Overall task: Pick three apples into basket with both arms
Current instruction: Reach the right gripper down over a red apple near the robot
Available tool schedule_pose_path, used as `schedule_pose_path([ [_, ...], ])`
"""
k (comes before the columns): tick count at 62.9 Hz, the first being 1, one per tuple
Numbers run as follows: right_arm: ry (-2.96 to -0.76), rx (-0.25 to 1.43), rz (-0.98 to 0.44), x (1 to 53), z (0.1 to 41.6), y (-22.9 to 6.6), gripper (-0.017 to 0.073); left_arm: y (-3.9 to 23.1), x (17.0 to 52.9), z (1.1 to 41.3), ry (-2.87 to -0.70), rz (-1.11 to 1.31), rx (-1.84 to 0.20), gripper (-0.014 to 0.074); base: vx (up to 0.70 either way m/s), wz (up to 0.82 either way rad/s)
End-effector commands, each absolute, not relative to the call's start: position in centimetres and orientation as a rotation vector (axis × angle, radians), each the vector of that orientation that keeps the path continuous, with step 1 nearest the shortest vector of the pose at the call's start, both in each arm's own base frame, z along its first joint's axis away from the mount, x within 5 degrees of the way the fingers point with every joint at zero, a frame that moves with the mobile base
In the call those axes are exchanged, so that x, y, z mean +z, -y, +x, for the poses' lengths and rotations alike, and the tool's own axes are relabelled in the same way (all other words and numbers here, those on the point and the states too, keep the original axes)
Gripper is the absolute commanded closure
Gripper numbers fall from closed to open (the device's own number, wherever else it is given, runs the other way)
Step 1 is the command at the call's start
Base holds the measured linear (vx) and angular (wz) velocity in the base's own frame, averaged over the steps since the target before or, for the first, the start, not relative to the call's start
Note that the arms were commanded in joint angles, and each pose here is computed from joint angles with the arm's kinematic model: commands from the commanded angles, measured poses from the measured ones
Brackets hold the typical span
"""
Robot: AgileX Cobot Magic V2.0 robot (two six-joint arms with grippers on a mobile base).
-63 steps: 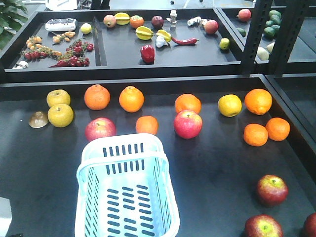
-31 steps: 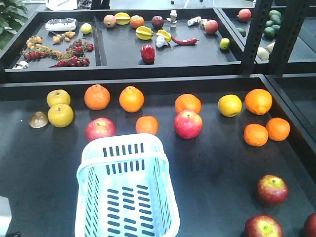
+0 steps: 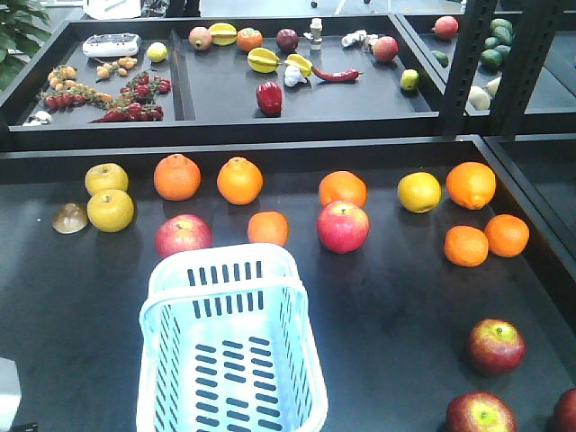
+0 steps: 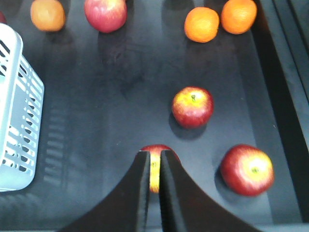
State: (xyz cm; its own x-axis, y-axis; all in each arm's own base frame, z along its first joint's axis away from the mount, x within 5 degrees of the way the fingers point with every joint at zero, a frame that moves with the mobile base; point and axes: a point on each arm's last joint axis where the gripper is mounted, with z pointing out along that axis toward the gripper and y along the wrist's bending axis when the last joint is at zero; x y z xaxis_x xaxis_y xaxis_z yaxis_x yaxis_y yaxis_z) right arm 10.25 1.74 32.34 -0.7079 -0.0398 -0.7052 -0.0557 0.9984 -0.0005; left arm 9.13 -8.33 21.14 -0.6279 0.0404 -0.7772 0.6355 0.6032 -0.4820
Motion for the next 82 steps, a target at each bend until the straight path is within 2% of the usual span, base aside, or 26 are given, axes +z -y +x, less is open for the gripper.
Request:
schedule_pose_path([
  [1,-2.306,0.043,-0.154,33.2,12.2,-2.7,0.0484,8.4,22.1,9.5,-2.033,0.489,-1.034,0.0601,0.00,0.00],
  [7,-2.425,0.046,-0.286,31.8,13.9,-3.9,0.0427,8.4,22.1,9.5,-2.033,0.489,-1.034,0.0601,0.00,0.00],
  [11,-2.504,0.071,-0.350,30.9,15.2,-4.8,0.0340,8.4,22.1,9.5,-2.033,0.489,-1.034,0.0601,0.00,0.00],
  [15,-2.584,0.063,-0.395,29.7,16.6,-5.5,0.0214,8.4,22.1,9.5,-2.033,0.489,-1.034,0.0601,0.00,0.00],
  [25,-2.793,-0.043,-0.412,26.1,19.3,-6.1,-0.0083,8.4,22.1,9.5,-2.033,0.489,-1.034,0.0601,0.00,0.00],
  [31,-2.868,-0.128,-0.328,24.6,20.3,-5.9,-0.0154,8.4,22.1,9.5,-2.033,0.489,-1.034,0.0601,0.00,0.00],
  [48,-2.957,-0.218,-0.273,22.4,21.9,-6.1,-0.0137,8.4,22.1,9.5,-2.033,0.490,-1.035,0.0601,0.00,0.00],
  [71,-3.047,-0.283,-0.286,19.9,24.3,-6.8,-0.0101,8.4,22.1,9.5,-2.032,0.491,-1.037,0.0601,0.00,0.00],
  [82,-3.107,-0.254,-0.128,18.6,25.4,-4.6,-0.0095,8.5,22.1,9.5,-2.032,0.493,-1.040,0.0601,0.00,0.00],
])
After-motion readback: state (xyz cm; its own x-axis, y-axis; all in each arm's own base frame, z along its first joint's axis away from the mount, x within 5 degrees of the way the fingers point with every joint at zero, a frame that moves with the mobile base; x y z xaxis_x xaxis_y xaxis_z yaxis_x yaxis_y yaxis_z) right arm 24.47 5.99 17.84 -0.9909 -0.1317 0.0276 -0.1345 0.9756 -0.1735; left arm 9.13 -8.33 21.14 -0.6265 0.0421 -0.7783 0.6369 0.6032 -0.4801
